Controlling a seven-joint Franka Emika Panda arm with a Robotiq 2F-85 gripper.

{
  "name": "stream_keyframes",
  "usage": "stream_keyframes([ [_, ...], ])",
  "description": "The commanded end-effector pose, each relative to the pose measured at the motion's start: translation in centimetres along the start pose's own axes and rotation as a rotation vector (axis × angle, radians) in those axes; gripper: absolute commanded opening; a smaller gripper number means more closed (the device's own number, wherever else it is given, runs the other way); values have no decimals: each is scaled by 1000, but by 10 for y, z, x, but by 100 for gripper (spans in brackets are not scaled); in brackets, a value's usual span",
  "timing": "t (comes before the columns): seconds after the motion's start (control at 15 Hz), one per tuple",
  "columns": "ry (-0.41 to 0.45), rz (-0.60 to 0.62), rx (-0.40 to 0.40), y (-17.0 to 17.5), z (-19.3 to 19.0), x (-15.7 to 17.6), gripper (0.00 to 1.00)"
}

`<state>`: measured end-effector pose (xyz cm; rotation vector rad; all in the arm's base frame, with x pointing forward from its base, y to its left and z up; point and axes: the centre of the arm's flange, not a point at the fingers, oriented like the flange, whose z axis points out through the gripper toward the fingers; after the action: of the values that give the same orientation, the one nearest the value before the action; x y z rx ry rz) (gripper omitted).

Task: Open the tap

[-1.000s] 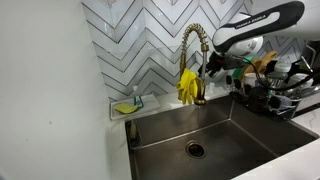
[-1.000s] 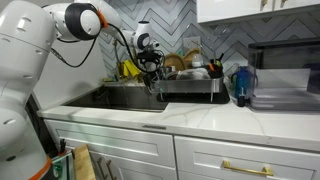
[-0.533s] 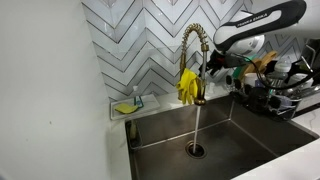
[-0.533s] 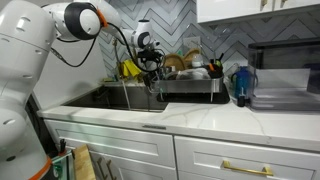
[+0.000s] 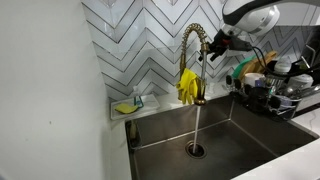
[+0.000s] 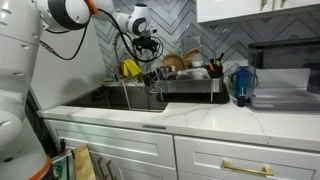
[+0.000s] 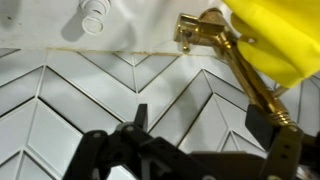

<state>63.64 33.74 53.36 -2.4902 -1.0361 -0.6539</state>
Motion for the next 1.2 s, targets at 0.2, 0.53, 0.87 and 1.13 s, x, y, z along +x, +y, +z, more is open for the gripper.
stream_keyframes([
  [0.2, -91, -7, 181, -33, -73, -60, 100],
  [0.53, -194, -78, 95, -31, -112, -110, 100],
  [0.87, -198, -82, 30, -22, -131, -149, 100],
  [1.13, -204, -57, 54, -11, -133, -140, 100],
])
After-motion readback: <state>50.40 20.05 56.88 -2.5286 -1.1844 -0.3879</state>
